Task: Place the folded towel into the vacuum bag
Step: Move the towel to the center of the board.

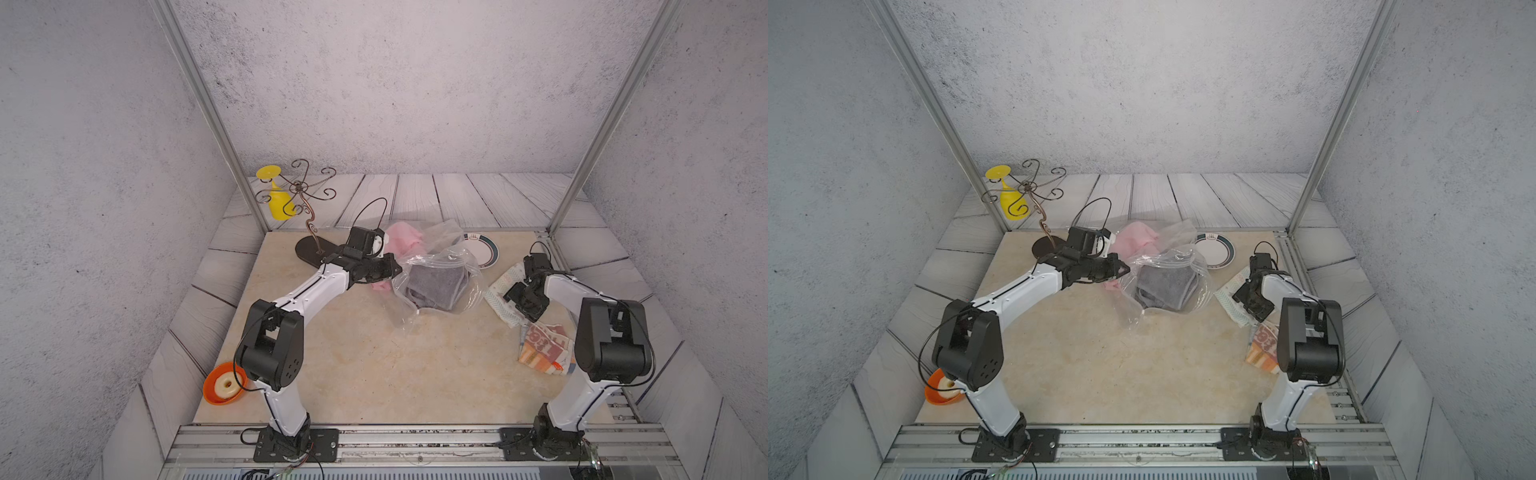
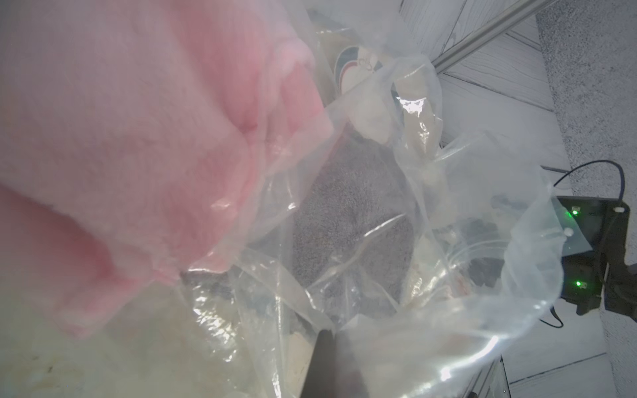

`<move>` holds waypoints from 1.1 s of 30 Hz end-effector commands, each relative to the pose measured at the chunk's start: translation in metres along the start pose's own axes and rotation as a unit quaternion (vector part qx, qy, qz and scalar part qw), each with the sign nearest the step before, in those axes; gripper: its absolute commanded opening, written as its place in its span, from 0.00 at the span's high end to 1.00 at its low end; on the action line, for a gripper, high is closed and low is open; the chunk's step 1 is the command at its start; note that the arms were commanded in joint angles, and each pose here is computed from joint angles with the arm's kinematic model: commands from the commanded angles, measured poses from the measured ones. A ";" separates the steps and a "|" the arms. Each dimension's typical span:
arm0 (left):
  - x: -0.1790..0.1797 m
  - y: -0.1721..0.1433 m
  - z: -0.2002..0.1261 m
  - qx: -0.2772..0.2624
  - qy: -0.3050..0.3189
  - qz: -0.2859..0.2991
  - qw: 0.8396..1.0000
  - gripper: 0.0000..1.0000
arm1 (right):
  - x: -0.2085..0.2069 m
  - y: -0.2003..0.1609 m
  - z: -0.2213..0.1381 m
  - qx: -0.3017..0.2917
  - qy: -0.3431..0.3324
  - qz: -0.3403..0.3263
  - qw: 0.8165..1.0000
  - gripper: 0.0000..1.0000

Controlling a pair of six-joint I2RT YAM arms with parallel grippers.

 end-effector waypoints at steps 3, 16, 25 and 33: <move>0.013 0.005 -0.006 -0.009 0.031 -0.008 0.999 1.00 | 0.016 -0.062 0.027 0.101 0.027 -0.076 0.992 0.29; 0.015 0.004 -0.004 -0.007 0.037 -0.015 0.999 1.00 | 0.045 -0.071 -0.036 0.048 0.054 -0.157 0.985 0.26; 0.014 0.005 -0.005 -0.006 0.036 -0.013 0.999 1.00 | 0.001 -0.028 -0.048 0.034 0.017 0.005 0.999 0.14; 0.015 0.004 -0.003 -0.004 0.035 -0.012 0.999 1.00 | -0.003 -0.056 -0.025 0.113 0.095 0.134 0.980 0.14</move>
Point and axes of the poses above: each gripper's point midway between its finger pads, its own z axis out along the fingers, its own x axis along the line the jaws close on, y = z × x, the point moved 5 cm from there along -z, back along the fingers, and after that the axes turned 13 degrees about z, right-handed, at the moved point
